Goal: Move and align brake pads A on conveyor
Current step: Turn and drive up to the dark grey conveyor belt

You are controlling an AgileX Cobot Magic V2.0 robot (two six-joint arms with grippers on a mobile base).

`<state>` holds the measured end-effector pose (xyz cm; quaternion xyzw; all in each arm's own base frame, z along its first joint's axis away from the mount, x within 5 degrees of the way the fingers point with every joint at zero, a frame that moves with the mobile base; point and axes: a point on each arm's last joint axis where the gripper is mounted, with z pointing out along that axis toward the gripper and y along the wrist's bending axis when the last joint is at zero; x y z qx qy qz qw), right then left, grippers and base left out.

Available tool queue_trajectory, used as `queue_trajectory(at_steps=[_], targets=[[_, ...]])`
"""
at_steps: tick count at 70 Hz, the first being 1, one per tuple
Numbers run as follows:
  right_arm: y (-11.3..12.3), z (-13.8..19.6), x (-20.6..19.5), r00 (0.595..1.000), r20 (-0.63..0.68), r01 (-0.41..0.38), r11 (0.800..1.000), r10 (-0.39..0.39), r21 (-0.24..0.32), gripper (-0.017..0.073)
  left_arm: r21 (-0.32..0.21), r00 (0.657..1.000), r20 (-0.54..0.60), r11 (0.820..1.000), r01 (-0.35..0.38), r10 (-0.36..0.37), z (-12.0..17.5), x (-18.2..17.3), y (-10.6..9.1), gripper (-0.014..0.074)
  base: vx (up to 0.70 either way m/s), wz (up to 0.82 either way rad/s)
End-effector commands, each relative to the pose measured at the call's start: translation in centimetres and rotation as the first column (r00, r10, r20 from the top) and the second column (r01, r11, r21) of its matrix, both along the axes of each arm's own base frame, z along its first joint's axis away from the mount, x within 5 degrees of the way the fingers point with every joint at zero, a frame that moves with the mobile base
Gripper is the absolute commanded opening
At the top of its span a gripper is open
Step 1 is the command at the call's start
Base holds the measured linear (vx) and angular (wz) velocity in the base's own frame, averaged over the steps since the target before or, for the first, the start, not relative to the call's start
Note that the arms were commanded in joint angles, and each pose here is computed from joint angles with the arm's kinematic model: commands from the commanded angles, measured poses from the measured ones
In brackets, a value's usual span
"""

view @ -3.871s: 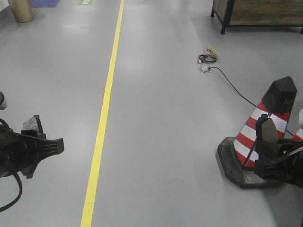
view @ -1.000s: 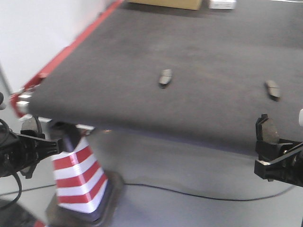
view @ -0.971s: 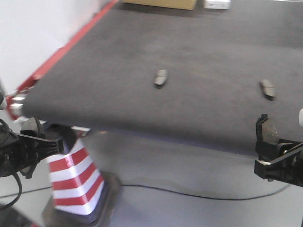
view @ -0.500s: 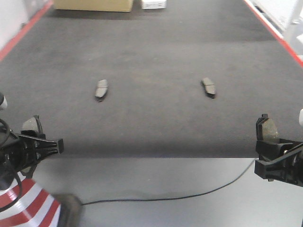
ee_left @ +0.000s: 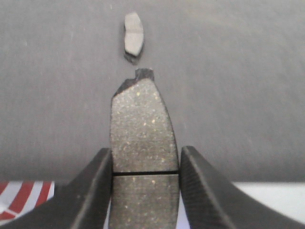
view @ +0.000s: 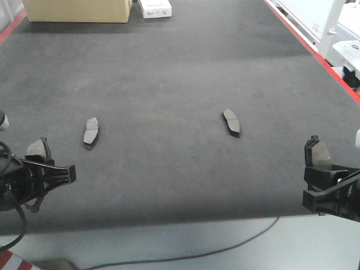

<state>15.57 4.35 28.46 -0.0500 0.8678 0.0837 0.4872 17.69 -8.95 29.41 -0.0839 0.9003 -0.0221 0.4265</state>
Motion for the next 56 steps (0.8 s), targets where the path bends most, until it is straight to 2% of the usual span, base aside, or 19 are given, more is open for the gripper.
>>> queue_trajectory(at_steps=[1,56], targets=[[0.2,1.85,0.44,0.992,0.123,-0.02,1.0,0.018,0.022,0.0036,-0.008,0.997,0.075,0.999,0.034,-0.034,1.41,0.17,-0.19,0.0216,0.26,0.09],[0.2,1.85,0.44,0.992,0.123,-0.02,1.0,0.018,0.022,0.0036,-0.008,0.997,0.075,0.999,0.034,-0.034,1.41,0.17,-0.19,0.0216,0.22,0.09]])
